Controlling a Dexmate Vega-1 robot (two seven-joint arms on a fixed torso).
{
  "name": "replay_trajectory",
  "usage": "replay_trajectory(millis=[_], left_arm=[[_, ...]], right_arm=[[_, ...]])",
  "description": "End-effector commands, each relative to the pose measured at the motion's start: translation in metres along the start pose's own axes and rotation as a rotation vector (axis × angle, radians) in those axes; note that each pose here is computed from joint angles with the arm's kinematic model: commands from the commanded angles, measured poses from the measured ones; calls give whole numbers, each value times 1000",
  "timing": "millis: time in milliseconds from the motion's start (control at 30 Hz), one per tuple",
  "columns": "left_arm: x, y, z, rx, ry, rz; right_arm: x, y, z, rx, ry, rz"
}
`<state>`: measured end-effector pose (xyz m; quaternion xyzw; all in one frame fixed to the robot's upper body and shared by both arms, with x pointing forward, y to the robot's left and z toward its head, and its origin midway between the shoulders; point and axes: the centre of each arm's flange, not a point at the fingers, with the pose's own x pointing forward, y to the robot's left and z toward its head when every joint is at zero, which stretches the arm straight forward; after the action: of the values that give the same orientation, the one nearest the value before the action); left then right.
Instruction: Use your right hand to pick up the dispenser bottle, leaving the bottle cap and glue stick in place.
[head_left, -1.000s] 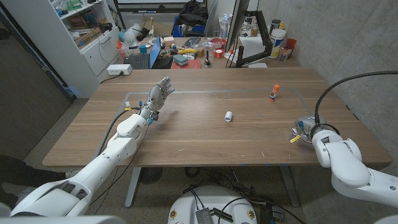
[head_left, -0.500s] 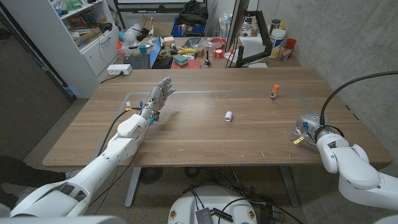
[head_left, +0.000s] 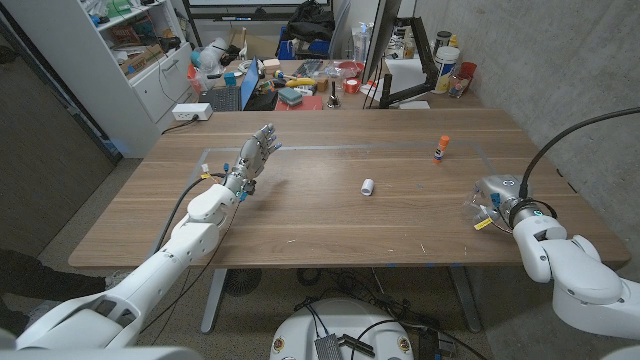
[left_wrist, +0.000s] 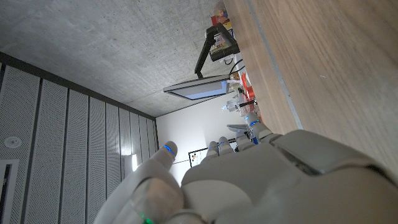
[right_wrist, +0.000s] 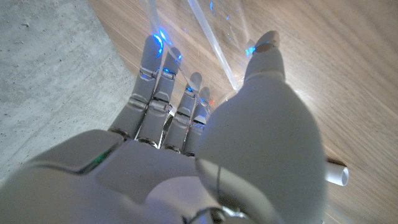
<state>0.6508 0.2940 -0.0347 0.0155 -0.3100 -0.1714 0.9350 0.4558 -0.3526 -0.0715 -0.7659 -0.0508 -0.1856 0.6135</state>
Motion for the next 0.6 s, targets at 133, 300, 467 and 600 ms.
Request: replay_trajectory(millis=[133,300,467,600], left_arm=[[-4,5,3,1,-7,7],[-5,4,4,2,-8,4],[-5,4,5,3,-9,4],[-5,3,6,2,-13,4]], right_arm=[[-3,-13,1,69,-19,-74],[-4,-16,-1,117,-25,-94],[-5,-20,-4,176,-37,-129],[-6,-23,-6,210,-47,-150]])
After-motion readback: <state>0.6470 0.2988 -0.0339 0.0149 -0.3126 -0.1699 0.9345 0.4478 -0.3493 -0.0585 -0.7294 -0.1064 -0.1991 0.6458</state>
